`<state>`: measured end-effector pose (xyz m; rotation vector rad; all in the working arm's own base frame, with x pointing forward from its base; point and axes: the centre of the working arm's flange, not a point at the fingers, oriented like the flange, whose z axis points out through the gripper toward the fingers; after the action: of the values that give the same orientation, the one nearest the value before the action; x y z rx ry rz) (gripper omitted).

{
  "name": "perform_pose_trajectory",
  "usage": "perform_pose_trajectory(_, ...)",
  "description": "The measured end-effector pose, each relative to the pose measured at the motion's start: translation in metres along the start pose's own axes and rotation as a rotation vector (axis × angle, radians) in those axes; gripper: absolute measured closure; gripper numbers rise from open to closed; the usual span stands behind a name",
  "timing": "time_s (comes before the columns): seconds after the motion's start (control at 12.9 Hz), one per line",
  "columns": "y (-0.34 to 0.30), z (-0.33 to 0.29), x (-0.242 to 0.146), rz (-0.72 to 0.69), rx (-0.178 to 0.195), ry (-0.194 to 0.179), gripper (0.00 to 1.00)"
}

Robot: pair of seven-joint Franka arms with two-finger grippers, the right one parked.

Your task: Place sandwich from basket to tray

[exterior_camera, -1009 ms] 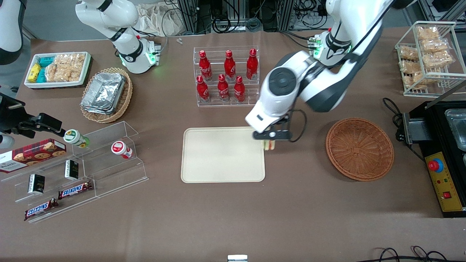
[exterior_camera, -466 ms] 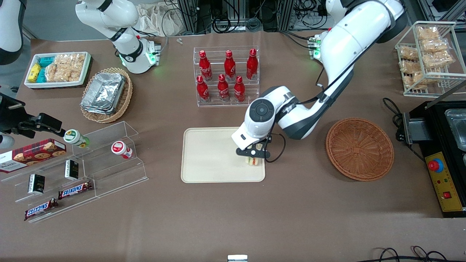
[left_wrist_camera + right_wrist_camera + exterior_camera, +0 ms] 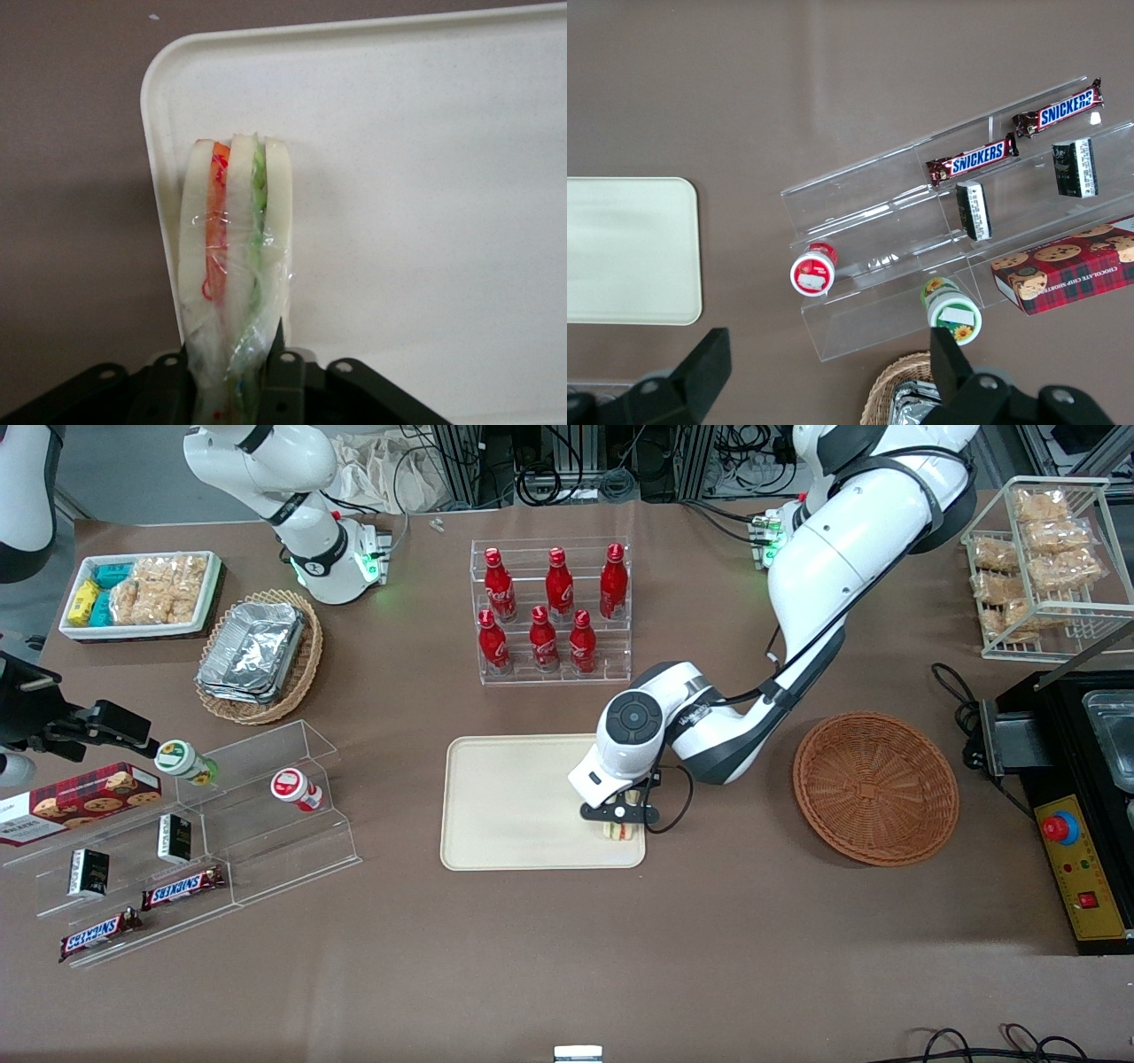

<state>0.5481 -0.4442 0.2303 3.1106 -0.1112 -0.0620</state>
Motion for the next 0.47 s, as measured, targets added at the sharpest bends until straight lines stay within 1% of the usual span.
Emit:
perform_pose_trajectory(0.16,0.000,-0.014,0.006,-0.030,-0.006,0.022,0.44)
perform_pose_trajectory(0.23,-0.002,-0.028,0.009,-0.038,0.008,0.031,0.33)
perform_pose_trajectory(0.39,-0.013,-0.069,0.008,-0.049,0.087,0.034,0.11)
perform_pose_trajectory(0.47,-0.024,-0.094,0.008,-0.064,0.127,0.034,0.01)
